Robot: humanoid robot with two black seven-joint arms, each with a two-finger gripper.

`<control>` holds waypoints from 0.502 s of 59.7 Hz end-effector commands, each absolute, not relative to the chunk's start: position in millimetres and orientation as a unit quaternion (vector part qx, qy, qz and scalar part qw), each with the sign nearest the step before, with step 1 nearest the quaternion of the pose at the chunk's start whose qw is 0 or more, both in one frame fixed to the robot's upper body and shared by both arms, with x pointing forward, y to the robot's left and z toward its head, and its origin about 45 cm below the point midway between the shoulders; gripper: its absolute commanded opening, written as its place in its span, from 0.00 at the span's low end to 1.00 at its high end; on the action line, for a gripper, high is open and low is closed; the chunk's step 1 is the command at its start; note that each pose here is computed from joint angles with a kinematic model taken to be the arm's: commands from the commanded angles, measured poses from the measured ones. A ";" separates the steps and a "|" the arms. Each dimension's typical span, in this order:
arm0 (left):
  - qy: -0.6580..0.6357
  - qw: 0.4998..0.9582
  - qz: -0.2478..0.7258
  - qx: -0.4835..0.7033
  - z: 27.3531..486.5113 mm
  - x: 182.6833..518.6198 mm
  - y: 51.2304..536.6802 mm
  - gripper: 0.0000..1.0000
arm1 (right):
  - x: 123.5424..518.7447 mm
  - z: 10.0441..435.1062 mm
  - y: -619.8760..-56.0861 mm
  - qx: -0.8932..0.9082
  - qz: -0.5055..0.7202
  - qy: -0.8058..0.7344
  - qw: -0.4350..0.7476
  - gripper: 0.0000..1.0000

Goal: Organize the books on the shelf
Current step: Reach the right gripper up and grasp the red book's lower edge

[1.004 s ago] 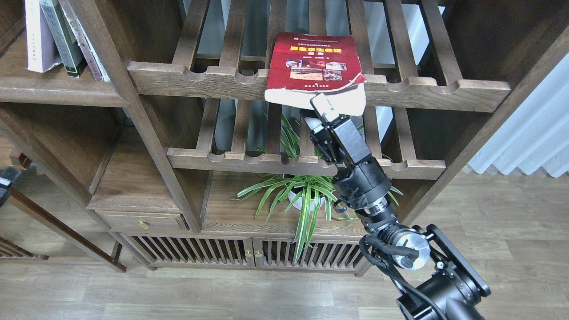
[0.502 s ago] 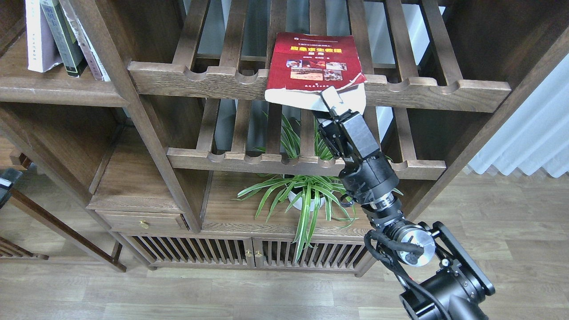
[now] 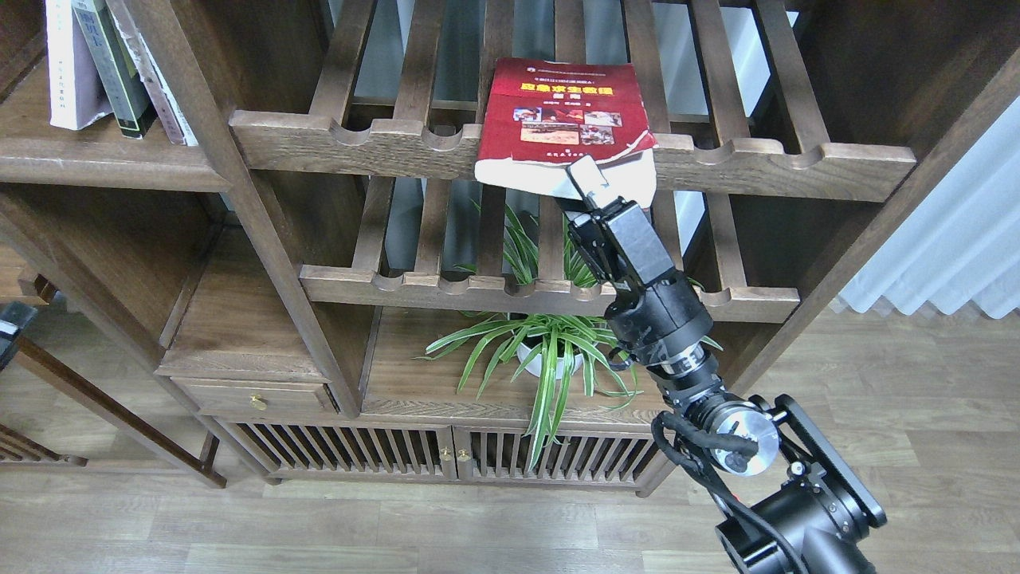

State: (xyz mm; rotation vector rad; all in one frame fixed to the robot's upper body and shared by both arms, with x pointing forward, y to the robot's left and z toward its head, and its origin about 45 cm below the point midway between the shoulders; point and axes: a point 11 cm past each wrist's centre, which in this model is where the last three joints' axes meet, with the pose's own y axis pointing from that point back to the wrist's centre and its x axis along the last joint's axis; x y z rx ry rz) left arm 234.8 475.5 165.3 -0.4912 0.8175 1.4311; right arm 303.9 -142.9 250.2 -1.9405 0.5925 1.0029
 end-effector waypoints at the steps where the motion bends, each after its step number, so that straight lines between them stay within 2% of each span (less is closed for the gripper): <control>1: 0.360 0.652 0.631 -0.216 164.9 234.6 476.1 0.99 | 307.0 255.3 -141.7 -0.780 0.395 0.233 0.426 0.90; 30: 0.359 0.652 0.632 -0.216 166.3 235.3 477.1 0.99 | 319.9 251.6 -136.8 -0.770 0.418 0.271 0.398 0.92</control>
